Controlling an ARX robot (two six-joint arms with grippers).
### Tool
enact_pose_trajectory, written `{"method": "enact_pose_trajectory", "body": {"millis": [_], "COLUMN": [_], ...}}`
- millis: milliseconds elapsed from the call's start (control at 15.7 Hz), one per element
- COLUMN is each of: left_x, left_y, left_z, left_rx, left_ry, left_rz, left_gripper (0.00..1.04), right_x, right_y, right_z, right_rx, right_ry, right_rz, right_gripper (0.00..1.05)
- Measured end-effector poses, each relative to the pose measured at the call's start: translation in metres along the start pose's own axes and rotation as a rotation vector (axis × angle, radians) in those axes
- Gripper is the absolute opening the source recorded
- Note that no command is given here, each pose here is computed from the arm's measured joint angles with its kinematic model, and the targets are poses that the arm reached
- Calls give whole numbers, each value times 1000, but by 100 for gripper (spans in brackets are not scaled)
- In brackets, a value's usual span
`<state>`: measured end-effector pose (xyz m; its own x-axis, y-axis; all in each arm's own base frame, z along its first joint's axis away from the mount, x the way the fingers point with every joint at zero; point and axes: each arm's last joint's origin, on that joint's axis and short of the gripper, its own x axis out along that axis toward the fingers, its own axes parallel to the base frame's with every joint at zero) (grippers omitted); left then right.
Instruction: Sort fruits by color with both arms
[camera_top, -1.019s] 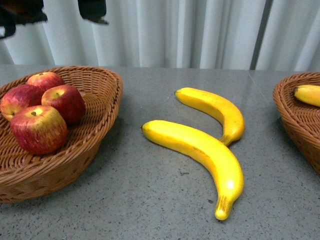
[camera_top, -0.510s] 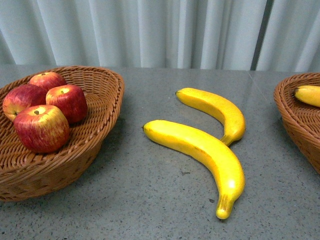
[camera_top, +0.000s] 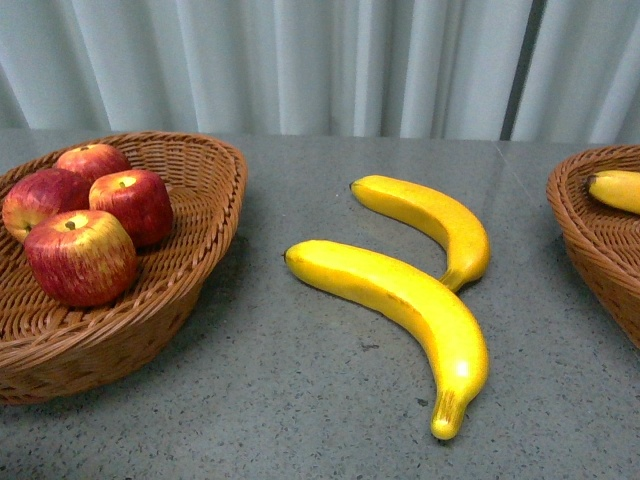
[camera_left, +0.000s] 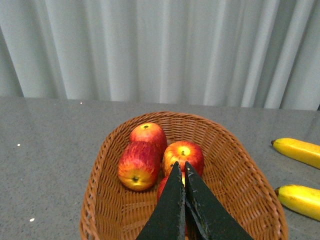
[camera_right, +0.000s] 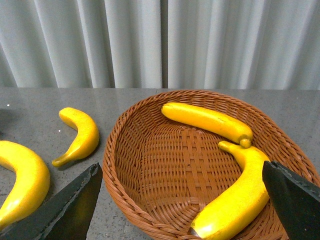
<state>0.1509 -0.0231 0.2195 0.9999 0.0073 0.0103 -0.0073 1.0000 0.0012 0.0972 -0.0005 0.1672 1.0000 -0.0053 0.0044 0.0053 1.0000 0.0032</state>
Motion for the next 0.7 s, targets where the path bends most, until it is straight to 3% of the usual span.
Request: {"method": "enact_pose_trajectory", "body": {"millis": [382, 701], "left_x": [-23, -35], "left_y": [25, 23], "left_z": [-33, -43], "left_rx": [1, 0], "left_ry": [15, 7], "left_rz": [15, -9], "left_gripper": [2, 2], "right_x": [0, 0], "right_y": [0, 0], "right_z": [0, 0], "right_rx": [0, 0], "right_ry": [0, 0], "right_rz": [0, 0], "right_gripper": [98, 98]}}
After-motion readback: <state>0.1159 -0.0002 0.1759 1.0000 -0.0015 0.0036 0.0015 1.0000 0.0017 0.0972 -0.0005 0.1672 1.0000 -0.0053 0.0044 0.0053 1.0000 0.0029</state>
